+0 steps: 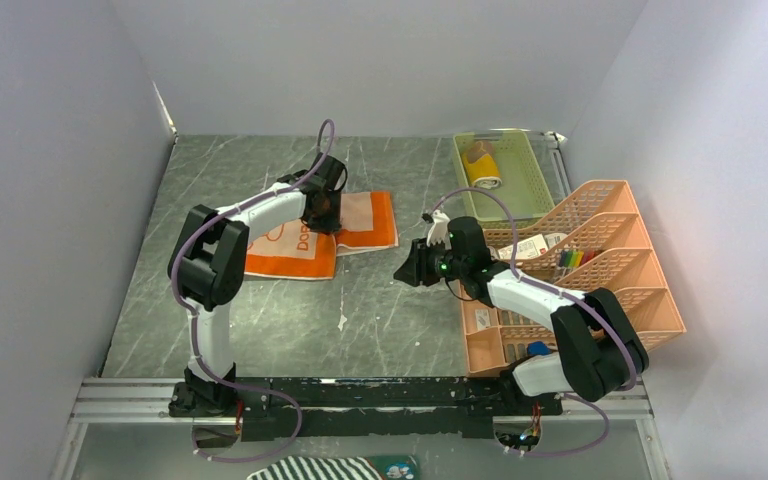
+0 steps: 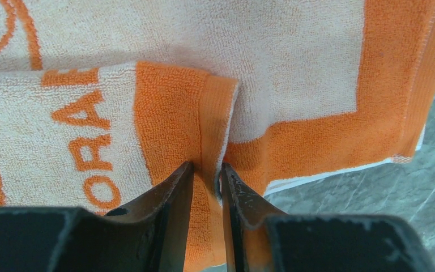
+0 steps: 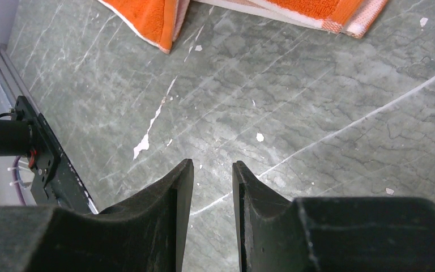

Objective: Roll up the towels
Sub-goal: Fold the towel at the center of the board.

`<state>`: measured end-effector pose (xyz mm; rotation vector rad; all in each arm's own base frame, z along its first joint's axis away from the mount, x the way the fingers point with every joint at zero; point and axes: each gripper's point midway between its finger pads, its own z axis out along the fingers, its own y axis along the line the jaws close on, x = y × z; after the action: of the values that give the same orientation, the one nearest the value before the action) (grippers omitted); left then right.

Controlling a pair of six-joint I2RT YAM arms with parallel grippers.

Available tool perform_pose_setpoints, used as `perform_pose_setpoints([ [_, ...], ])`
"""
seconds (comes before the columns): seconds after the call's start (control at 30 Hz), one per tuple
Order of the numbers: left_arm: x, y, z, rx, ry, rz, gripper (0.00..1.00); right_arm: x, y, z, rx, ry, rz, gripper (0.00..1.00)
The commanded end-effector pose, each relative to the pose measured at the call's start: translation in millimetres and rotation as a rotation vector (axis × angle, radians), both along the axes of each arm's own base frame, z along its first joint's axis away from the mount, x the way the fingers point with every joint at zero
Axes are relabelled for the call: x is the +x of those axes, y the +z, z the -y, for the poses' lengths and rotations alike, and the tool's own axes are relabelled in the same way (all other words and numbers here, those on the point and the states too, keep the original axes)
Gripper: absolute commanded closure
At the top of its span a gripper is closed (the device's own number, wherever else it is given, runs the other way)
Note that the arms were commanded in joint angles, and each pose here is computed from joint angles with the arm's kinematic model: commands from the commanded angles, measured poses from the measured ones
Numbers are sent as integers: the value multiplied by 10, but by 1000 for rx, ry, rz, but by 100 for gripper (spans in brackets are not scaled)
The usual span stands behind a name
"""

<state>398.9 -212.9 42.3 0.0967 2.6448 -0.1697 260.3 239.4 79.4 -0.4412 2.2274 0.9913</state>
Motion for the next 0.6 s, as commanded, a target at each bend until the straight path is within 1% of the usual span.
perform_pose_setpoints([
  [0.0,11,46,65,-47,-31,10,64,3,-20,28,-3,-1,16,68],
  [0.2,9,-10,-21,1,-15,5,65,-3,-32,36,-3,-4,14,68],
  [0.37,20,-36,-187,87,28,7,66,-2,-28,41,-2,-5,14,68],
  [0.57,13,-54,-191,84,29,3,66,-6,-31,40,1,-6,12,68],
])
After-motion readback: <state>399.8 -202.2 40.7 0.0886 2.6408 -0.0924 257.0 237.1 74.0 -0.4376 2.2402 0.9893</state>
